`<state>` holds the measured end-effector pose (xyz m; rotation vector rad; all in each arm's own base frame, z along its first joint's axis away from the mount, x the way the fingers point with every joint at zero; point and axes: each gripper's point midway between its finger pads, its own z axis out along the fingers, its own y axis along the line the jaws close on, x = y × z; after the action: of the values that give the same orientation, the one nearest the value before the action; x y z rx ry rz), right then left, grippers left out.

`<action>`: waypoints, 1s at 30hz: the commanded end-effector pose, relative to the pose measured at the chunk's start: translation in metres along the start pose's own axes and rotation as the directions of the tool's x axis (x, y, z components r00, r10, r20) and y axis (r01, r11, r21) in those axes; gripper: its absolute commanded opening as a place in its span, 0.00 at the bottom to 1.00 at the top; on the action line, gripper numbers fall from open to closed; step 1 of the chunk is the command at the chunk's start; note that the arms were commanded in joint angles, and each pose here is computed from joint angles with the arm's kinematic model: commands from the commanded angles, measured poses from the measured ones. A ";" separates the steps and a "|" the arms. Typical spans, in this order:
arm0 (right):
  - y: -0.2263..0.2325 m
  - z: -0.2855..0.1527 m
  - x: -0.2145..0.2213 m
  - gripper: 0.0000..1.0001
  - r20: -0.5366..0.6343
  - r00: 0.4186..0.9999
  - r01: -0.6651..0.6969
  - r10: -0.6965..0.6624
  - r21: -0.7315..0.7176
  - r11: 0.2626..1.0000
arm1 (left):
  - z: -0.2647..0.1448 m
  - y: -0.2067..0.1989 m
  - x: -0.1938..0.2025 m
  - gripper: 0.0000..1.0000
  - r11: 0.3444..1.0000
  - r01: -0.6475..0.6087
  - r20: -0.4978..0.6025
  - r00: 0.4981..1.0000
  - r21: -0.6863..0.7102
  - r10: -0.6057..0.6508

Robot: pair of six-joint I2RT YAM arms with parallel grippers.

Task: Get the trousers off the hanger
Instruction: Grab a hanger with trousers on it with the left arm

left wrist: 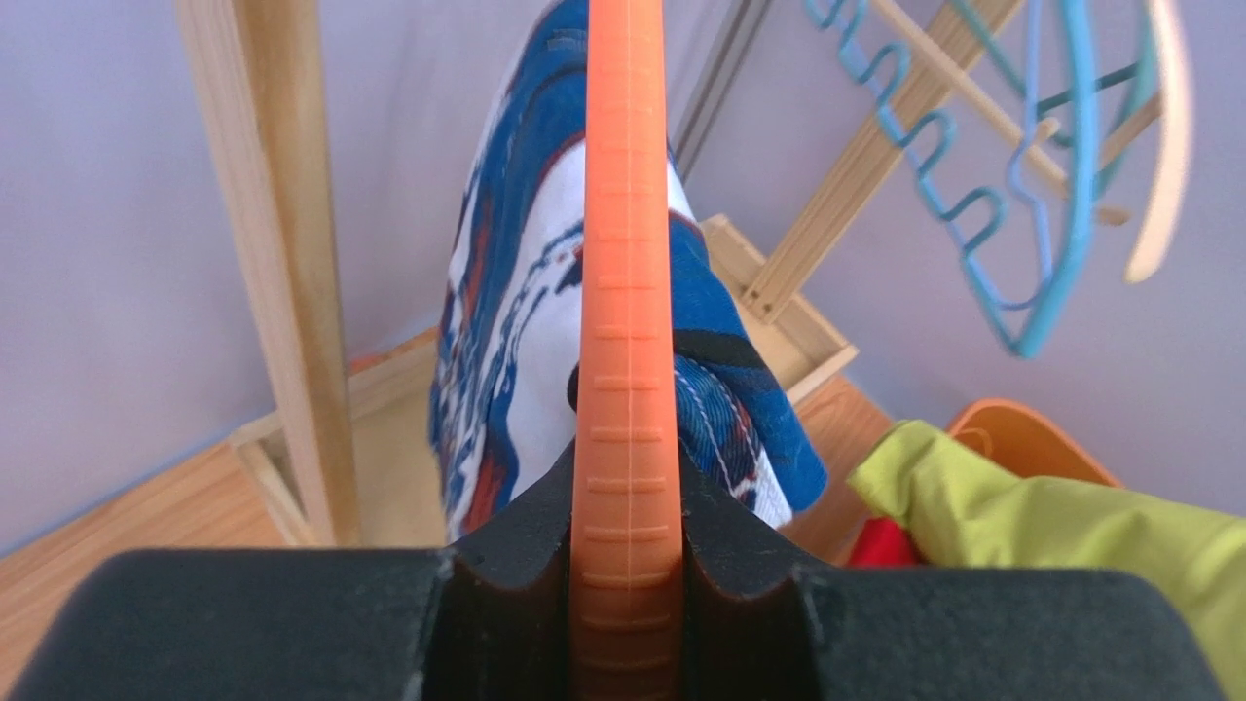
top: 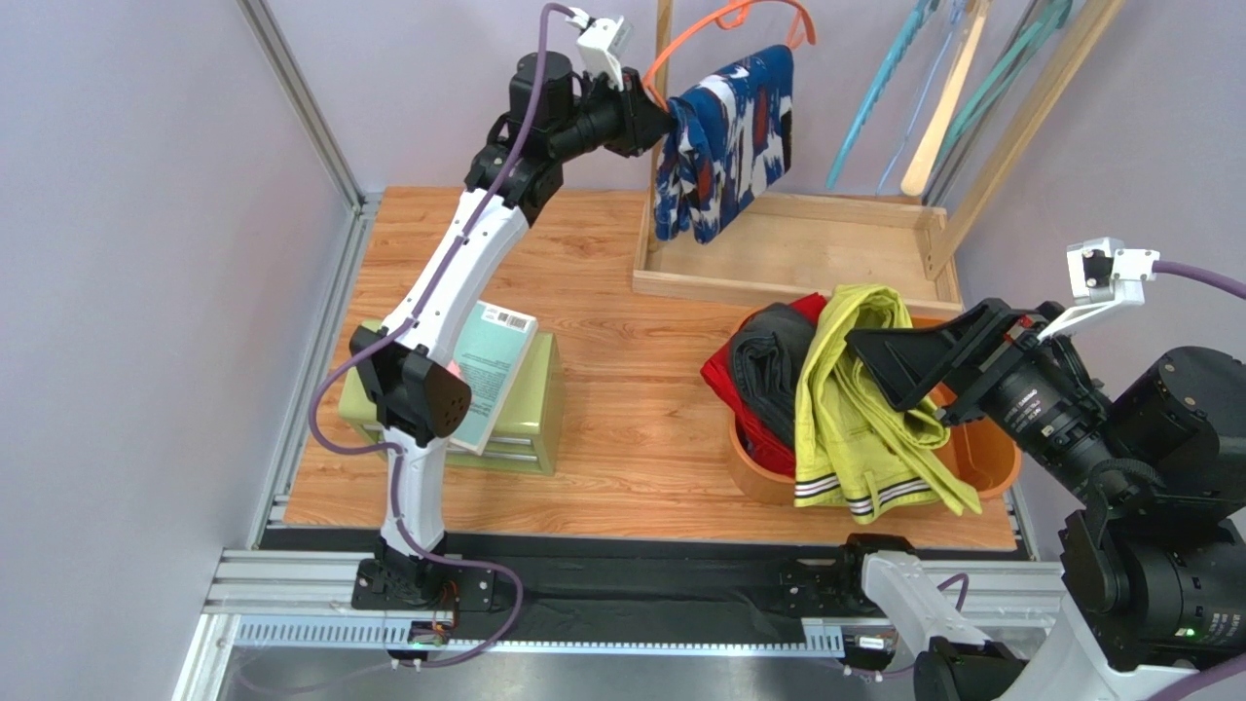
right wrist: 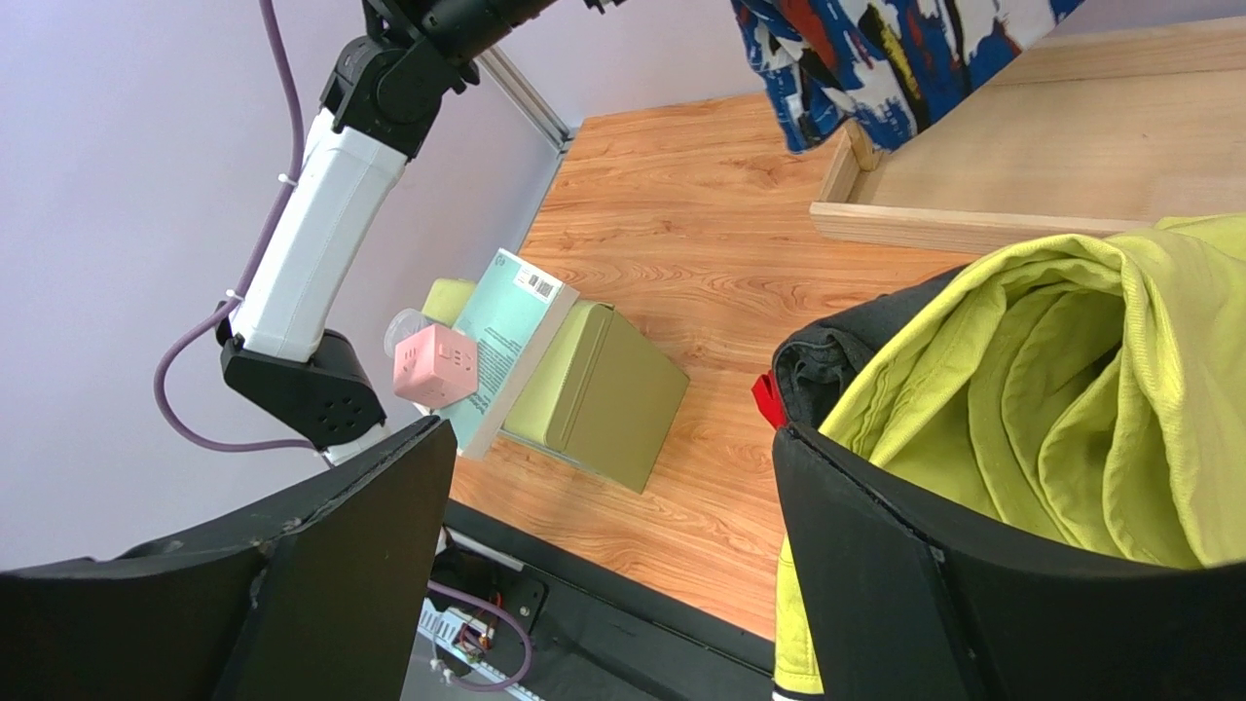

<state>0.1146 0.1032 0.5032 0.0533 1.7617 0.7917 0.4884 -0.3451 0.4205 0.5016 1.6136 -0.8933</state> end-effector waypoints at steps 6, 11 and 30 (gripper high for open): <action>-0.011 -0.019 0.057 0.86 -0.196 0.969 -0.134 0.150 0.093 0.987 | -0.006 -0.095 -0.102 0.00 0.949 0.071 0.281 0.946 0.306 -0.161; -0.012 -0.022 0.061 0.86 -0.202 0.968 -0.130 0.147 0.095 0.987 | 0.014 -0.096 -0.106 0.00 0.911 0.196 0.328 0.888 0.363 -0.322; -0.024 -0.019 0.074 0.87 -0.236 0.959 -0.132 0.159 0.126 0.983 | 0.009 -0.060 -0.167 0.00 0.777 0.429 0.582 0.515 0.460 -0.629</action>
<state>0.1129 0.1038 0.4853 0.0495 1.7997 0.7913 0.4883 -0.4028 0.5391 -0.0571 1.2209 -1.4554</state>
